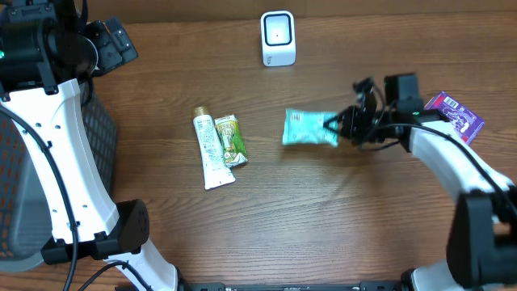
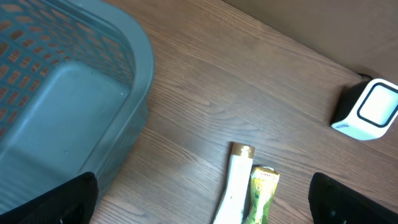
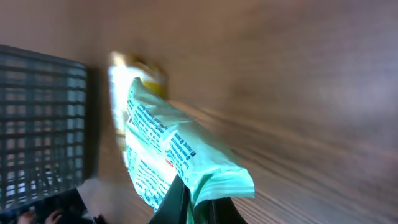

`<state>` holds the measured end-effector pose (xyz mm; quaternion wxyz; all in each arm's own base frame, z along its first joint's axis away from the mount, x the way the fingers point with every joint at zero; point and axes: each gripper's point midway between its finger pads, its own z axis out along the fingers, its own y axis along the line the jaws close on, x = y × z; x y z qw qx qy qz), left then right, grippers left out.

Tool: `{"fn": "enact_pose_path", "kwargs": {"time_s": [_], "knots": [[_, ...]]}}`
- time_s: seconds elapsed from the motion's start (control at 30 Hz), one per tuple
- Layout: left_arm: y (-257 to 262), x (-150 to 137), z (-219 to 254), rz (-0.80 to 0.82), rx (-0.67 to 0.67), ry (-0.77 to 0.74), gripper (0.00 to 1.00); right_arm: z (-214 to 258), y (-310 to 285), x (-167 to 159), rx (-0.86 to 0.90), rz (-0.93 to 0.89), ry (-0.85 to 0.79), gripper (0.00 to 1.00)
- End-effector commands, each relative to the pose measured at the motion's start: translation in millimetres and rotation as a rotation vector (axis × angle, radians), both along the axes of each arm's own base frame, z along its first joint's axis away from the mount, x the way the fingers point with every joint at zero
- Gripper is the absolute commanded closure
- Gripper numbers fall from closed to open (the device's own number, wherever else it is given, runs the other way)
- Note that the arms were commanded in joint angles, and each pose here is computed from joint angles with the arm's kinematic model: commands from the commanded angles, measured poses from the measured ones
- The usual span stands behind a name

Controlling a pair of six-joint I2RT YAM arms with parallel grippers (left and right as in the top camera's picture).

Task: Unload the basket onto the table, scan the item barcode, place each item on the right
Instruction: 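Lift the mint-green pack and carry it toward the white scanner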

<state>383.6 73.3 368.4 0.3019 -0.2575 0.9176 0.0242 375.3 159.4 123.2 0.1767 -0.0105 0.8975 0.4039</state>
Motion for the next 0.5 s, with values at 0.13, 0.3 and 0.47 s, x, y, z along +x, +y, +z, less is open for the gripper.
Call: {"fn": "enact_pose_path", "kwargs": {"time_s": [0.13,0.3,0.47], "knots": [[1,1,-2,0.013,-0.012,0.003,0.01,105,5,-5,0.035,0.039,-0.289,0.96],[1,1,-2,0.013,-0.012,0.003,0.00,130,-1,-14,-0.007,0.032,-0.388,0.96],[1,1,-2,0.013,-0.012,0.003,0.01,129,-9,-16,-0.085,0.021,-0.417,0.96]]}}
